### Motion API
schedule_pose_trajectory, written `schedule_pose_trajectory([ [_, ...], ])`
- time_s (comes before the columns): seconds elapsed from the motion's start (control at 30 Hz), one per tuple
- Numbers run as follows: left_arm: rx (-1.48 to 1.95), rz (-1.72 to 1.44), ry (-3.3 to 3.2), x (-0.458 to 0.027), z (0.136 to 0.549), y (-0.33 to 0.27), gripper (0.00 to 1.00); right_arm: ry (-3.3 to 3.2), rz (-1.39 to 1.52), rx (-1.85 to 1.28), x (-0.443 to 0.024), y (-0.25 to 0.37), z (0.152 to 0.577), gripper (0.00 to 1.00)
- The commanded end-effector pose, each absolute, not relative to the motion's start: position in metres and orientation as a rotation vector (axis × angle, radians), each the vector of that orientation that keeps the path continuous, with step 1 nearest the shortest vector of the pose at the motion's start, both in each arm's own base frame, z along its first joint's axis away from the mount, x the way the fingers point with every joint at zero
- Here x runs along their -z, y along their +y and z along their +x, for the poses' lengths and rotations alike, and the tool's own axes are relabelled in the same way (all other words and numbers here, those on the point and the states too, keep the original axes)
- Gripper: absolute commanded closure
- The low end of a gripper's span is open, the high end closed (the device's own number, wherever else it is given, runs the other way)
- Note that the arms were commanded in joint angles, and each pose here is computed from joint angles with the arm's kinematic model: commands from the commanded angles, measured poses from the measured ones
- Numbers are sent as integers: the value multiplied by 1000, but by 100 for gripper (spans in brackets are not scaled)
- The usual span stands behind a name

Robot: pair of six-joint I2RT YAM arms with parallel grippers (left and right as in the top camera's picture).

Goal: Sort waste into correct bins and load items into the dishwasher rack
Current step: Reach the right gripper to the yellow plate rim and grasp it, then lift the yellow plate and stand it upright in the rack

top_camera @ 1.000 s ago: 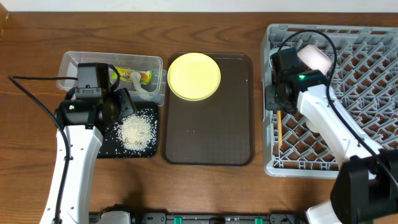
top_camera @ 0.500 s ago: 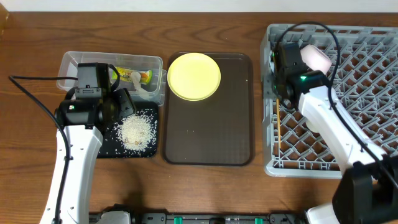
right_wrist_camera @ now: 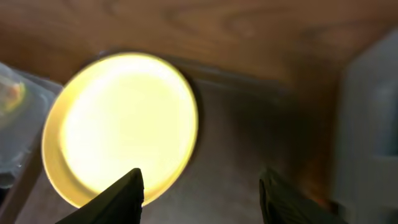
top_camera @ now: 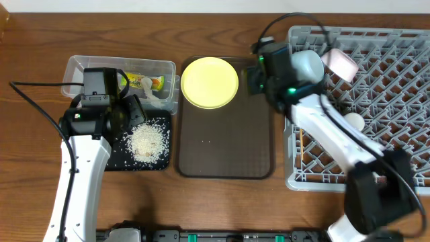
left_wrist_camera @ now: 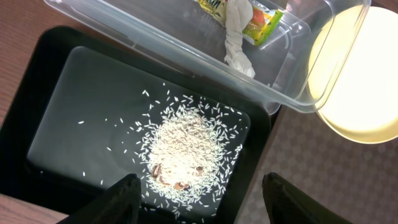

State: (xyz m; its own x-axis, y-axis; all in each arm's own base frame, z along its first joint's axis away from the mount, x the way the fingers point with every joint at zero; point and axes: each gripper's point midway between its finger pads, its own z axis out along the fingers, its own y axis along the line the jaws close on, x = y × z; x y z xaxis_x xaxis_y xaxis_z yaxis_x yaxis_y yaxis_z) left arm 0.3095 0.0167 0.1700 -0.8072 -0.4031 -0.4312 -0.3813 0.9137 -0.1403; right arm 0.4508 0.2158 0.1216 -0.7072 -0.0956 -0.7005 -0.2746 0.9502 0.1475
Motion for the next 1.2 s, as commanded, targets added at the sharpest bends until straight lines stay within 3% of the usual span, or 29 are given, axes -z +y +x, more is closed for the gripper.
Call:
schedule_pose_trajectory([
  [0.0, 55, -585, 2620, -166, 309, 19, 35, 2393, -282, -312, -89, 230, 453, 42],
  [0.53, 52, -588, 2633, -162, 310, 19, 35, 2453, -214, -298, -4, 248, 462, 48],
  [0.6, 52, -588, 2633, -162, 310, 19, 35, 2481, -183, -302, 5, 247, 459, 55],
  [0.7, 52, -588, 2634, -162, 310, 19, 35, 2515, -159, -290, 10, 242, 454, 77],
  [0.87, 52, -588, 2634, -162, 310, 19, 35, 2510, -131, -282, -3, 230, 458, 96],
  [1.17, 52, -588, 2633, -162, 310, 19, 35, 2464, -145, -219, -73, 184, 461, 99],
])
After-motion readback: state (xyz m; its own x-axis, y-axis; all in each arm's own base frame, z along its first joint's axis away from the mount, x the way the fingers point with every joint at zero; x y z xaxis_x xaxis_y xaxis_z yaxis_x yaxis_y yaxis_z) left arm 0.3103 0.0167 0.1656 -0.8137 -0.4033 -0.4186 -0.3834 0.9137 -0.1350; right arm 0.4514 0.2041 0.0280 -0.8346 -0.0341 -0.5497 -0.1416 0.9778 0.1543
